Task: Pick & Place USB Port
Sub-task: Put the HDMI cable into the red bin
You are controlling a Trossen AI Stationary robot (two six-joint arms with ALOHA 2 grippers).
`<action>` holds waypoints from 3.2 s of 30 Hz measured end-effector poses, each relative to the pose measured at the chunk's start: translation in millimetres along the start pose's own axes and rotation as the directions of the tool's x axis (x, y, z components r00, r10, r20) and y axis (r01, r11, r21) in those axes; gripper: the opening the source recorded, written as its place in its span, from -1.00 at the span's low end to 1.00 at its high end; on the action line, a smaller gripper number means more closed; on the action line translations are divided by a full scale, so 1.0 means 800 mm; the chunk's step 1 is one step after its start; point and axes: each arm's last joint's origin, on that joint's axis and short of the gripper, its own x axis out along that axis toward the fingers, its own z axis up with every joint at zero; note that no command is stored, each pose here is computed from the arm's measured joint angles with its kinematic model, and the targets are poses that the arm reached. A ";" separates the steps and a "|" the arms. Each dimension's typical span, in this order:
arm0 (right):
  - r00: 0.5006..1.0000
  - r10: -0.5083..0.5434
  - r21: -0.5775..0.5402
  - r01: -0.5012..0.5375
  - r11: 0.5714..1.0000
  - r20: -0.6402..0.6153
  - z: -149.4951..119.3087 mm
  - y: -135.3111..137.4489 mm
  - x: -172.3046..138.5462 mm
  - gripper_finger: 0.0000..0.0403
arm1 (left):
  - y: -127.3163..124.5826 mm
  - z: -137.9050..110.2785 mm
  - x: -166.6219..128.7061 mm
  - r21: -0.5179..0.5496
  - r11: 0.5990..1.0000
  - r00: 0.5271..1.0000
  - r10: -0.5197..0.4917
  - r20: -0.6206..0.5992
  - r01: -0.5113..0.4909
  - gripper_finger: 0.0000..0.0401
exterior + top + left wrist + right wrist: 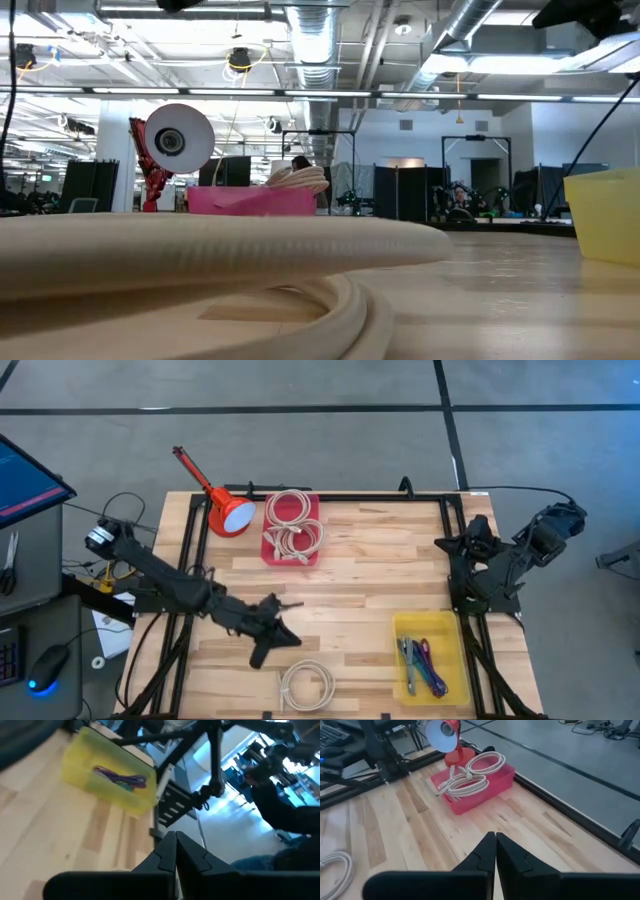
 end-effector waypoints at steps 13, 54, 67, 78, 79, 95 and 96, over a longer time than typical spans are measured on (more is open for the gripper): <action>1.000 -0.004 -0.008 0.004 1.000 -0.003 -0.001 -0.001 0.000 -1.00 | -0.007 -0.048 0.083 0.013 0.990 0.911 0.133 -0.390 -0.139 -0.98; 1.000 -0.022 -0.005 0.022 1.000 -0.018 -0.003 -0.005 0.000 -1.00 | 0.081 -0.156 0.125 -0.050 0.936 0.734 0.240 -0.636 -0.348 -0.02; 1.000 -0.023 -0.006 0.023 1.000 -0.017 -0.003 -0.005 0.000 -1.00 | 0.088 -0.160 0.127 -0.039 0.928 0.726 0.263 -0.636 -0.371 -0.83; 0.999 -0.040 -0.040 0.039 0.998 -0.026 -0.005 -0.008 -0.001 -1.00 | 0.071 -0.121 0.112 -0.049 0.937 0.809 0.272 -0.520 -0.346 -0.92; 0.999 -0.039 -0.040 0.038 0.998 -0.026 -0.005 -0.008 -0.001 -1.00 | 0.065 -0.108 0.108 -0.048 0.941 0.837 0.273 -0.474 -0.334 -0.92; 0.999 -0.040 -0.041 0.039 0.998 -0.026 -0.005 -0.008 -0.001 -1.00 | 0.026 0.063 -0.016 0.073 0.880 0.859 0.436 0.266 -0.470 -0.92; 0.999 -0.040 -0.041 0.039 0.998 -0.026 -0.005 -0.008 -0.001 -1.00 | 0.026 0.068 -0.022 0.076 0.865 0.839 0.455 0.298 -0.496 -0.92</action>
